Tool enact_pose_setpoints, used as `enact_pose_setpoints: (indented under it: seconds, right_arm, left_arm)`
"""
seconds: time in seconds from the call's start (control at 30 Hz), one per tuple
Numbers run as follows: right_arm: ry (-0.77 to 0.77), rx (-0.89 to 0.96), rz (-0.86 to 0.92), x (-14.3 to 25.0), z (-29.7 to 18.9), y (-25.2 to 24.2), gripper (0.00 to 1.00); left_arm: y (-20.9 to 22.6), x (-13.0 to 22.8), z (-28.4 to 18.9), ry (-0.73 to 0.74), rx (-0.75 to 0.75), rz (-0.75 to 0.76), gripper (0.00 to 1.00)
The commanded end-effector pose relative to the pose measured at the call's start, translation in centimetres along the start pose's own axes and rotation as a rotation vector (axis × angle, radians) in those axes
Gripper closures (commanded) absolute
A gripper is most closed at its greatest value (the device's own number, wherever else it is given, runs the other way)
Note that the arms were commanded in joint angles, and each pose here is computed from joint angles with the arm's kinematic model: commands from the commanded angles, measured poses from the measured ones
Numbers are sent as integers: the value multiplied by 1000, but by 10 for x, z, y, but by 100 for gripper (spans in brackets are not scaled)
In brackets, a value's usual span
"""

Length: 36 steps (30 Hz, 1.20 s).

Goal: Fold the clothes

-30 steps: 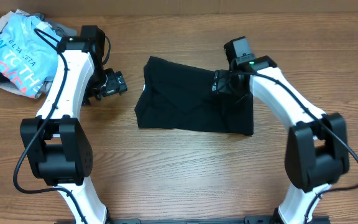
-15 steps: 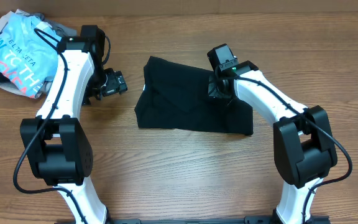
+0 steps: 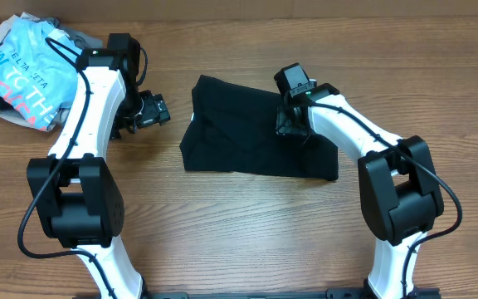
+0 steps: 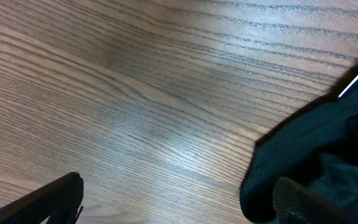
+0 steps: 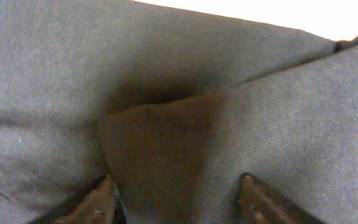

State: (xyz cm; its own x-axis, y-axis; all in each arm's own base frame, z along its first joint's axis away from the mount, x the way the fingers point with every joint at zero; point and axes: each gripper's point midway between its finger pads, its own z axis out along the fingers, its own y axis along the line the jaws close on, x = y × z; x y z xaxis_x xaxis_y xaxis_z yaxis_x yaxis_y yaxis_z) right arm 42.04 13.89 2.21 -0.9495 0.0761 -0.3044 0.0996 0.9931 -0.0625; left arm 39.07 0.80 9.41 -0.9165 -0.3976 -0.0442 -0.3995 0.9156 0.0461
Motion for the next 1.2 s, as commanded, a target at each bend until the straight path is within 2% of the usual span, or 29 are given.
enact_pose_setpoints:
  seconds: [0.0,0.07,0.2,0.3,0.33,0.5,0.8,1.17]
  right_arm:
    - [-22,30,-20,-3,1,3,36]
    - [-26,46,-21,-3,2,1,44]
    - [-29,50,-17,-4,2,1,73]
    - [-36,50,-11,-5,2,1,93]
    - [-43,60,4,-6,2,-1,96]
    - [-68,74,70,-16,-6,-2,96]
    - [-145,23,212,-65,-63,9,96]
    - [-96,12,242,-54,-43,14,96]
  left_arm:
    - [0,-3,1,0,8,-6,0]
    - [0,-3,1,0,8,-6,0]
    - [0,-3,1,0,8,-6,0]
    - [-1,-3,1,0,8,-5,0]
    - [0,-3,1,0,8,-6,0]
    - [0,-3,1,0,8,-6,0]
    - [0,-3,1,-1,7,-6,0]
    - [0,-3,1,0,6,-5,0]
